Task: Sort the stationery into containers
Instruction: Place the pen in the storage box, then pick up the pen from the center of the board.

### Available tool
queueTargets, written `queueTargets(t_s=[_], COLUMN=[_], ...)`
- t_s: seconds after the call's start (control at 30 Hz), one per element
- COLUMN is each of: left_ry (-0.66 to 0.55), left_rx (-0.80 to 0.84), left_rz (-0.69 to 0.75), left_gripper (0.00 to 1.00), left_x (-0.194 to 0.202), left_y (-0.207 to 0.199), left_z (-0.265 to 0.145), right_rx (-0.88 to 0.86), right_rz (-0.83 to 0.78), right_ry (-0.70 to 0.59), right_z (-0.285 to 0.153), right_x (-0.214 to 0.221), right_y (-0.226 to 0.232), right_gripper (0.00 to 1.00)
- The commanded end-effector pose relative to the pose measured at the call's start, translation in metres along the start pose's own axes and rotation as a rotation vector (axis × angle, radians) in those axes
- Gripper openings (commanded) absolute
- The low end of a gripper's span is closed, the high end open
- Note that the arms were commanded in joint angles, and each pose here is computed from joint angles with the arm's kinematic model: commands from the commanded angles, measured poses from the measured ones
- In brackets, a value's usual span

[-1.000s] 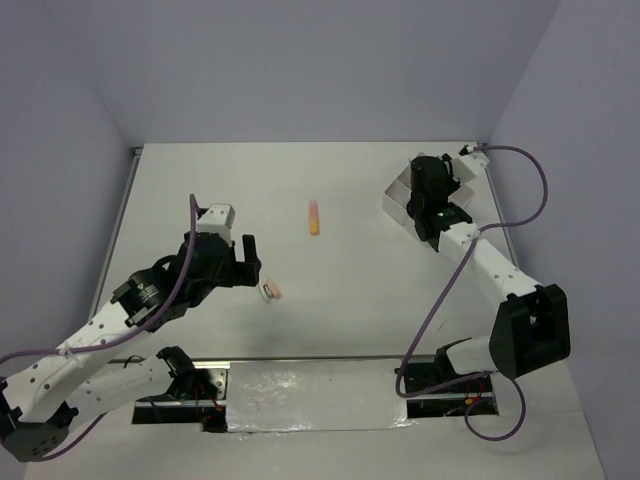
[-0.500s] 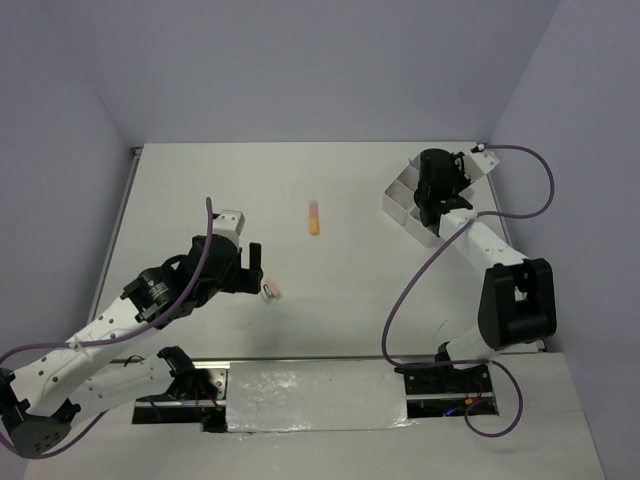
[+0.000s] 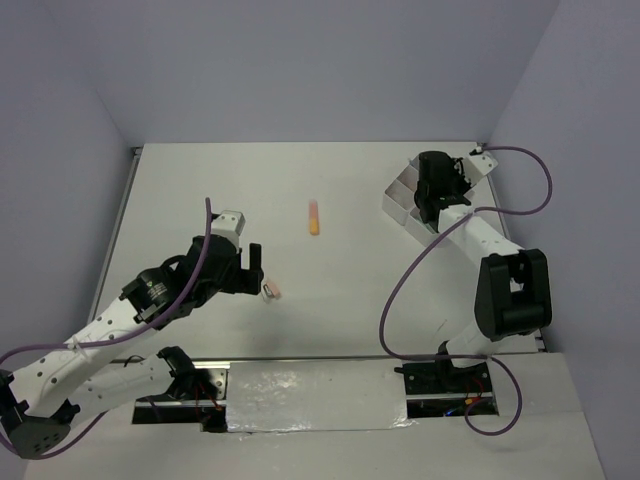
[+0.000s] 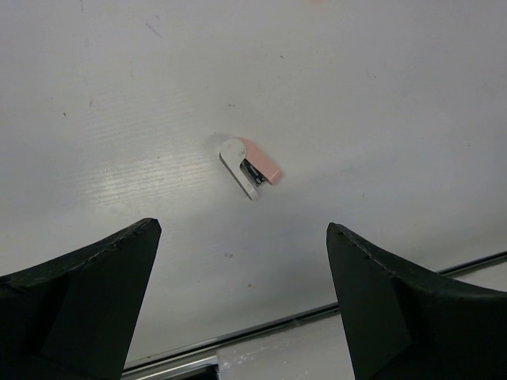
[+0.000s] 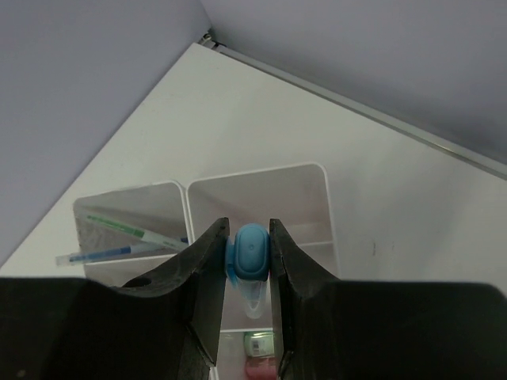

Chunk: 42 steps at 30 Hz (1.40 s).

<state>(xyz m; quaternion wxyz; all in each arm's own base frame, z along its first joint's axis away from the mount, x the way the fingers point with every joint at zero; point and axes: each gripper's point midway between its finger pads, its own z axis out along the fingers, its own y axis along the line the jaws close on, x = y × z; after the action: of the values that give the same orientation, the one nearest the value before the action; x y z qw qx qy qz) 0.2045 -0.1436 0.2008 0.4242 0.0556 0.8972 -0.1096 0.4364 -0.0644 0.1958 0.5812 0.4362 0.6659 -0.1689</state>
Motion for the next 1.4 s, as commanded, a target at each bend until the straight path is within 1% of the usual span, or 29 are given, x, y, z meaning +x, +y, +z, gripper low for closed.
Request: queueTargets(t_s=[0.0,0.13,0.17,0.2,0.27,0.33,0.5,0.6,0.67,0.7,0.73,0.77,0.8,0.83,0.87,0.93,0.97,1.0,1.03,1.07,1.1,1.13,1.17,1.2,1.23,1.27,1.3,1.33,1.37], left_ry=[-0.02,-0.019,-0.018,-0.016,-0.013,-0.009,0.0,0.003,0.008,-0.009,0.008,0.008,-0.015,0.002,0.009,0.019,0.025,0.028,0.051,0.065,0.074,0.098,0.11,0.121,0.154,0.177,0.21,0.196,0.206], left_rx=[0.029,0.037,0.037,0.037,0.037,0.041,0.042,0.029,0.002,0.016,0.018,0.029,0.045,0.037,0.036,0.011,-0.003,-0.024,-0.045,-0.066,-0.096,-0.112,-0.125,-0.146,-0.139,-0.156,-0.175,-0.167,-0.168], left_rz=[0.012,0.016,0.015,0.016,0.015,0.013,0.0,-0.027,-0.071,-0.093,-0.099,-0.105,-0.118,-0.107,-0.1,-0.088,-0.085,-0.086,-0.077,-0.071,-0.069,-0.045,-0.033,-0.039,-0.029,-0.031,-0.013,-0.012,-0.004], left_gripper=[0.99,0.99,0.99,0.99,0.99,0.99,0.99,0.99,0.99,0.99,0.99,0.99,0.99,0.99,0.99,0.99,0.99,0.97,0.96,0.94,0.92,0.89,0.86,0.85,0.83,0.82,0.82,0.82,0.81], left_x=[-0.006,-0.006,-0.006,-0.005,-0.005,-0.004,-0.006,-0.008,-0.009,-0.015,-0.014,-0.016,-0.025,-0.027,-0.029,-0.038,-0.04,-0.043,-0.045,-0.046,-0.049,-0.051,-0.052,-0.055,-0.053,-0.051,-0.041,-0.051,-0.05], left_y=[-0.005,-0.007,-0.007,-0.008,-0.008,-0.009,-0.013,-0.016,-0.018,-0.025,-0.031,-0.037,-0.046,-0.052,-0.058,-0.069,-0.072,-0.072,-0.078,-0.079,-0.075,-0.079,-0.078,-0.073,-0.077,-0.07,-0.068,-0.072,-0.072], left_z=[-0.001,-0.001,-0.001,0.0,0.0,0.001,0.004,0.01,0.019,0.024,0.034,0.04,0.047,0.06,0.068,0.092,0.101,0.112,0.132,0.144,0.155,0.176,0.187,0.198,0.218,0.227,0.242,0.247,0.253], right_rx=[0.033,0.03,0.03,0.024,0.015,0.015,-0.029,-0.092,-0.194,-0.222,-0.304,-0.354,-0.394,-0.49,-0.528,-0.638,-0.725,-0.816,-0.847,-0.868,-0.896,-0.912,-0.944,-1.033,-1.065,-1.08,-1.117,-1.124,-1.125], right_rz=[0.016,0.001,0.0,-0.003,0.004,-0.006,0.005,0.031,0.07,0.063,0.054,0.058,0.038,0.026,0.007,0.011,-0.021,0.016,0.007,-0.023,-0.019,-0.036,-0.036,-0.012,-0.01,-0.014,-0.006,-0.006,-0.01], right_ry=[-0.031,-0.015,-0.012,-0.006,-0.003,0.007,0.034,0.051,0.071,0.098,0.162,0.191,0.239,0.309,0.35,0.404,0.511,0.515,0.553,0.623,0.635,0.679,0.698,0.697,0.704,0.719,0.714,0.713,0.721], right_z=[0.003,0.004,0.004,0.003,0.003,0.004,-0.004,-0.021,-0.045,-0.056,-0.07,-0.082,-0.097,-0.12,-0.132,-0.163,-0.183,-0.198,-0.205,-0.213,-0.221,-0.227,-0.234,-0.253,-0.26,-0.265,-0.275,-0.278,-0.28], right_x=[-0.013,-0.008,-0.009,-0.009,-0.01,-0.01,-0.019,-0.038,-0.058,-0.064,-0.06,-0.068,-0.066,-0.058,-0.048,-0.044,-0.013,-0.02,-0.009,0.01,0.009,0.026,0.03,0.021,0.022,0.029,0.023,0.022,0.025], right_y=[-0.002,-0.001,-0.001,0.001,0.003,0.005,0.013,0.024,0.045,0.045,0.058,0.066,0.064,0.076,0.075,0.073,0.069,0.072,0.068,0.059,0.055,0.045,0.041,0.041,0.037,0.031,0.026,0.023,0.019], right_gripper=[0.12,0.13,0.28,0.39,0.51,0.55,0.58,0.59,0.62,0.63,0.64,0.64,0.69,0.7,0.7,0.7,0.7,0.71,0.71,0.71,0.7,0.7,0.7,0.69,0.7,0.7,0.7,0.7,0.7])
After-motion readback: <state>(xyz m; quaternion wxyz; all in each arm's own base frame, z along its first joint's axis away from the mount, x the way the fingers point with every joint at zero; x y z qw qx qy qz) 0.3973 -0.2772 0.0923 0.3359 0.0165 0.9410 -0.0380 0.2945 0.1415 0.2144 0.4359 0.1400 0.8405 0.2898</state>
